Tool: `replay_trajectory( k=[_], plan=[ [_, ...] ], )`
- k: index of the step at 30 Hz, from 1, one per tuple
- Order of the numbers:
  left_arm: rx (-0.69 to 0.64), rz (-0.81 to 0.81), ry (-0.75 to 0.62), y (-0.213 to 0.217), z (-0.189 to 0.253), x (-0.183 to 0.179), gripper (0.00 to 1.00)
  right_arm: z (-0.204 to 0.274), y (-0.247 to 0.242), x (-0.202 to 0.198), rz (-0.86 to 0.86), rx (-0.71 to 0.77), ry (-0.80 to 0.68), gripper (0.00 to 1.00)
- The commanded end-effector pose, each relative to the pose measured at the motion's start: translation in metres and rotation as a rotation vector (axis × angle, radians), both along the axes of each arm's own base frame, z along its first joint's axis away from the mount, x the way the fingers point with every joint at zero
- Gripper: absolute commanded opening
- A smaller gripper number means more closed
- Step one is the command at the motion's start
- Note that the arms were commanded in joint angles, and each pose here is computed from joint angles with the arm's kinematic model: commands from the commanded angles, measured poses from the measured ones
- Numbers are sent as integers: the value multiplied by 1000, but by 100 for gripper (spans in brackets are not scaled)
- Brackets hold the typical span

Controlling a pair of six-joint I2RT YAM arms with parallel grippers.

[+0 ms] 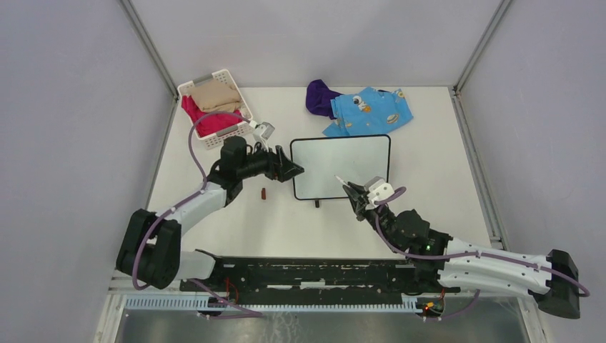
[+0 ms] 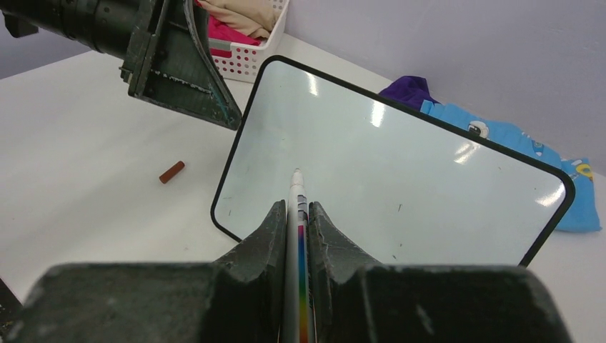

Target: Write a sentence on the whiteboard

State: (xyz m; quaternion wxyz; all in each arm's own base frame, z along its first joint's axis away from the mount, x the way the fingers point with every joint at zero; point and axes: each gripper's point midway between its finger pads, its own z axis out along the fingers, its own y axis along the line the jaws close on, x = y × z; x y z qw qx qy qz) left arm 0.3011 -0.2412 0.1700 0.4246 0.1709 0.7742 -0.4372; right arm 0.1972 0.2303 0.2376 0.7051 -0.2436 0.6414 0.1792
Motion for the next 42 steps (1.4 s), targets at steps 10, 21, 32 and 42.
replay_trajectory(
  k=[10,21,32,42],
  plan=[
    [106,274,-247,60,90,28,97,20,-1,-7,50,58,-56,0],
    [238,1070,-232,184,145,60,100,24,-5,-10,60,68,-79,0],
    [192,1084,-447,189,149,64,97,26,-8,-8,39,64,-81,0],
    [-119,668,-440,133,145,74,100,41,-15,-8,24,31,-81,0]
  ],
)
